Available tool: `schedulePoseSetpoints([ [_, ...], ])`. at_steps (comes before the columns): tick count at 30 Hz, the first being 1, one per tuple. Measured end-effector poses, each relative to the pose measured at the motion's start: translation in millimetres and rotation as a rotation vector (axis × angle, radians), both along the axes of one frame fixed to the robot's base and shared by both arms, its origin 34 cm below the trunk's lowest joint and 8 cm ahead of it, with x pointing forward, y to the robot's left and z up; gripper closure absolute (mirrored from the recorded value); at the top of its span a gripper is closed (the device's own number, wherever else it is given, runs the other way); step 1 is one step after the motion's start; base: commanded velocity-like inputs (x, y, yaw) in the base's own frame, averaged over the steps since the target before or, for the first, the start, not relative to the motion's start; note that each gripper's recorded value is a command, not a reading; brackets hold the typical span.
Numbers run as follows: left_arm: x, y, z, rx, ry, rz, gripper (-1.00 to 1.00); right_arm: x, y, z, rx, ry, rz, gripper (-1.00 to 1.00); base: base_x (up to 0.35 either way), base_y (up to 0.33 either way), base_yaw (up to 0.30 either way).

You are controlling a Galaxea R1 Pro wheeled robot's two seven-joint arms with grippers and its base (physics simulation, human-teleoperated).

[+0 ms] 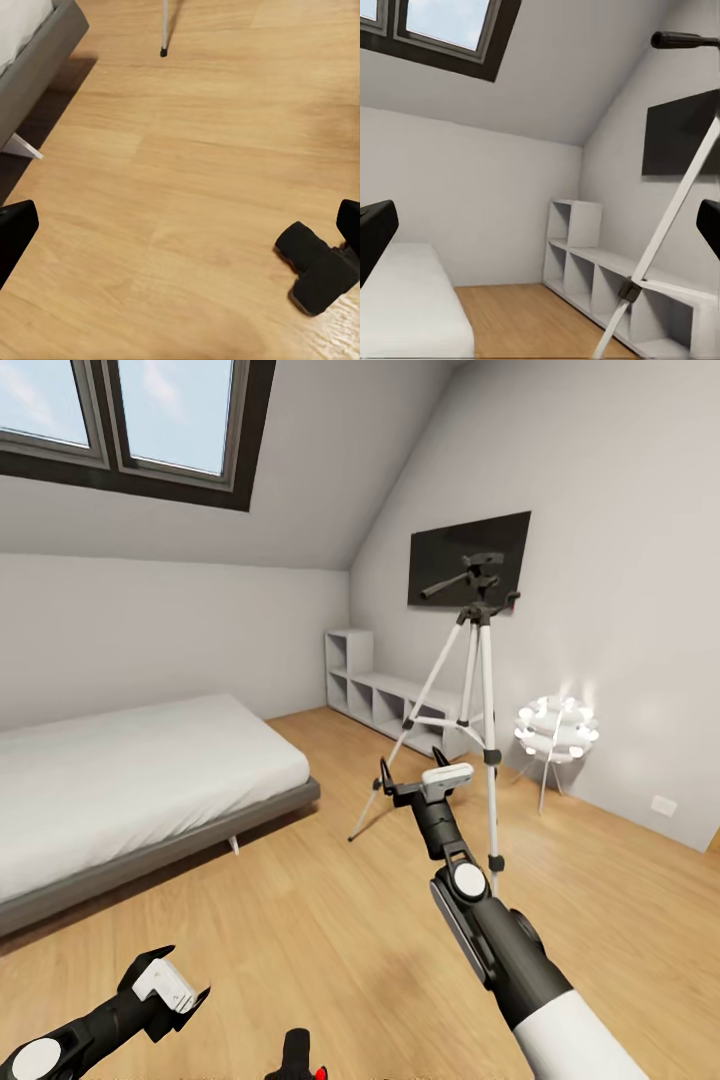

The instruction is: Attach the digital camera to the camera tripod in the bedroom.

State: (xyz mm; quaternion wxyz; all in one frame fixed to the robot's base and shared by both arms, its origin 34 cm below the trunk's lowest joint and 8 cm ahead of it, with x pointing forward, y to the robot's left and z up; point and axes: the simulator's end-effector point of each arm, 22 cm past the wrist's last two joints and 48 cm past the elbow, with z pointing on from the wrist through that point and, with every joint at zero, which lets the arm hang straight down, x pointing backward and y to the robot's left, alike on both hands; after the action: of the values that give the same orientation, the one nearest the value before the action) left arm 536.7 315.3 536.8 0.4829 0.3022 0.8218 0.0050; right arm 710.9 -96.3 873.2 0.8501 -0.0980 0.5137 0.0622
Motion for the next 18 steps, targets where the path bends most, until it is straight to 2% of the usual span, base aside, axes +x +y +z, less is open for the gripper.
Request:
schedulePoseSetpoints([
  [9, -5, 0, -20, 0.0, 0.0, 0.0, -1.0, 1, -6, -30, -0.018, 0.064, -0.006, -1.0, 0.0, 0.0, 0.0],
  [13, -7, 0, -28, 0.0, -0.001, 0.0, -1.0, -3, -8, -62, -0.027, 0.106, -0.007, -1.0, 0.0, 0.0, 0.0],
  [15, -7, -1, -30, 0.0, -0.009, -0.002, -1.0, -2, -11, -89, -0.039, 0.147, -0.013, -1.0, 0.0, 0.0, 0.0],
  [18, -7, -1, -33, 0.001, -0.017, -0.002, -1.0, -6, -14, -104, -0.037, 0.135, -0.012, -1.0, 0.0, 0.0, 0.0],
])
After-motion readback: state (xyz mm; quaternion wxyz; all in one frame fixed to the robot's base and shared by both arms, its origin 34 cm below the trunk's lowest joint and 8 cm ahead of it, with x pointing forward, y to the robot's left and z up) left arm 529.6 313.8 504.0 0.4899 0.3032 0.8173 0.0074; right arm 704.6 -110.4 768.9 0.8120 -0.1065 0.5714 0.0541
